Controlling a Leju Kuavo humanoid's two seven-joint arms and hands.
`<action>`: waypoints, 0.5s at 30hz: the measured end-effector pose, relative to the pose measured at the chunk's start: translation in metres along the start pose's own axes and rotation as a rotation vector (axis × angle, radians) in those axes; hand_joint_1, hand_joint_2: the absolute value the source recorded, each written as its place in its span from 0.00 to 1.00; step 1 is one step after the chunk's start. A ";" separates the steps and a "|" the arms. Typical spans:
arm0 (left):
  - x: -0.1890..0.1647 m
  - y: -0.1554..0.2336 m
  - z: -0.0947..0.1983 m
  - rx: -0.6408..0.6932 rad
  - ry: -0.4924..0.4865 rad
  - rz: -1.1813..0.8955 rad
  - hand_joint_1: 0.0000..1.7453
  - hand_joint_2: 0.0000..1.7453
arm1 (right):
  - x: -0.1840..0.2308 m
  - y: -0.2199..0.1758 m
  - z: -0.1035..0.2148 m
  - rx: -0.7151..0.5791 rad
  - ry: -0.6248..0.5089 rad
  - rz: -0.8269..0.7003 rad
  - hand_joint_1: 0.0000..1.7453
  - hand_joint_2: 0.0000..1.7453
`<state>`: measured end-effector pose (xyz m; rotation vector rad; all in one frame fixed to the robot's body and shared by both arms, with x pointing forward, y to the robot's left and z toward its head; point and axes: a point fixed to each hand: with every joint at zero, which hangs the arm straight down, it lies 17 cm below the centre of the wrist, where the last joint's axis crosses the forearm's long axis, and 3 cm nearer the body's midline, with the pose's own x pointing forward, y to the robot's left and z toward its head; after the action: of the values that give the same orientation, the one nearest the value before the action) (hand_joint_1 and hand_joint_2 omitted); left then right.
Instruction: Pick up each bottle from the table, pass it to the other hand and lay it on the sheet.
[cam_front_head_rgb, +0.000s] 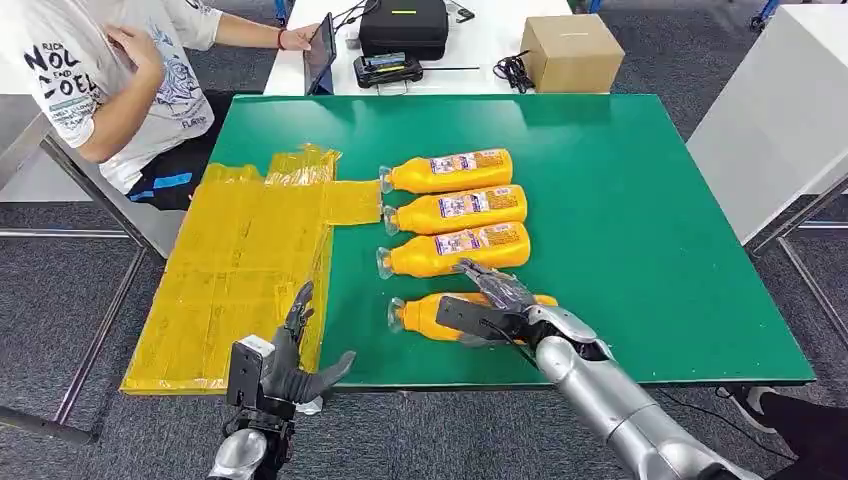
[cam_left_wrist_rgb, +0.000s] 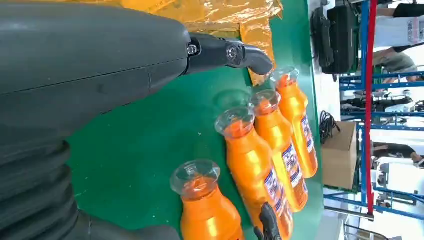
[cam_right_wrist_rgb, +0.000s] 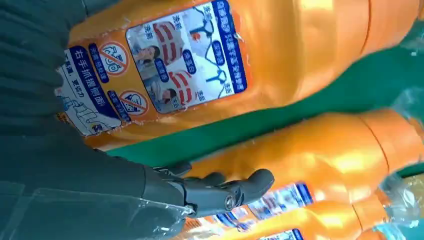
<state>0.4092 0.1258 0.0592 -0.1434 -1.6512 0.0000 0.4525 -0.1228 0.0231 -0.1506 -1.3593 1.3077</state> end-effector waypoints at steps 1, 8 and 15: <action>-0.001 0.000 0.000 0.000 0.001 0.000 0.00 1.00 | -0.003 -0.001 0.002 0.002 0.002 0.000 0.00 1.00; -0.001 0.002 0.001 0.000 0.000 -0.003 0.00 1.00 | -0.019 -0.009 0.014 0.017 0.027 0.023 0.00 1.00; -0.003 0.002 0.001 0.000 0.005 -0.003 0.00 1.00 | -0.025 -0.011 0.018 0.020 0.034 0.037 0.00 1.00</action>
<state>0.4083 0.1274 0.0558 -0.1408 -1.6465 -0.0026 0.4529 -0.1556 0.0215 -0.1838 -1.3195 1.3435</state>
